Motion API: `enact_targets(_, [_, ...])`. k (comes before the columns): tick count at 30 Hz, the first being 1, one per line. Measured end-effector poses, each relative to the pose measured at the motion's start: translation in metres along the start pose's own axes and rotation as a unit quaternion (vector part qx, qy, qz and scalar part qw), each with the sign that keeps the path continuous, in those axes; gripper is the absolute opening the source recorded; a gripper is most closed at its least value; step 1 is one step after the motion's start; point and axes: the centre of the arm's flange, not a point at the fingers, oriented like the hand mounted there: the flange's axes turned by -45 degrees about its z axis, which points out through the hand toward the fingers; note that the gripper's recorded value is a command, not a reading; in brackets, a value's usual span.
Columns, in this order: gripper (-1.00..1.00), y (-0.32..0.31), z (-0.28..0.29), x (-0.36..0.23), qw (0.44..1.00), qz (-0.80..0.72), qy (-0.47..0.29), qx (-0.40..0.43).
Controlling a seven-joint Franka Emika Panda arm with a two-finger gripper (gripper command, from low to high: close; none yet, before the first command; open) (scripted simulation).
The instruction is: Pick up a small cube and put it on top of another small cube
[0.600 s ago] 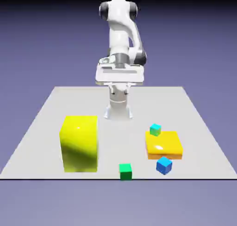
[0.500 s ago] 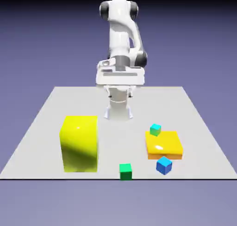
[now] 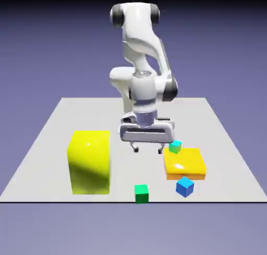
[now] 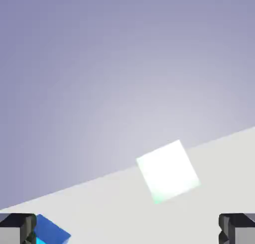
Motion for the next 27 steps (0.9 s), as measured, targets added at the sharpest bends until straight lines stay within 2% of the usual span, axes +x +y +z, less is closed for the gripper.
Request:
enact_targets(9, [0.00, -0.032, 0.091, 0.012, 0.974, 0.119, -0.190, 0.009])
enact_targets(18, [0.00, -0.061, 0.161, 0.013, 0.896, 0.221, -0.384, 0.024])
enact_targets(20, [0.00, -0.063, 0.164, 0.013, 0.889, 0.227, -0.396, 0.025])
enact_targets(23, [0.00, -0.071, 0.216, -0.020, 0.889, 0.227, -0.396, 0.025])
enact_targets(24, [-1.00, -0.071, 0.218, -0.022, 0.889, 0.227, -0.396, 0.025])
enact_targets(27, [-1.00, -0.069, 0.202, -0.010, 0.889, 0.228, -0.397, 0.027])
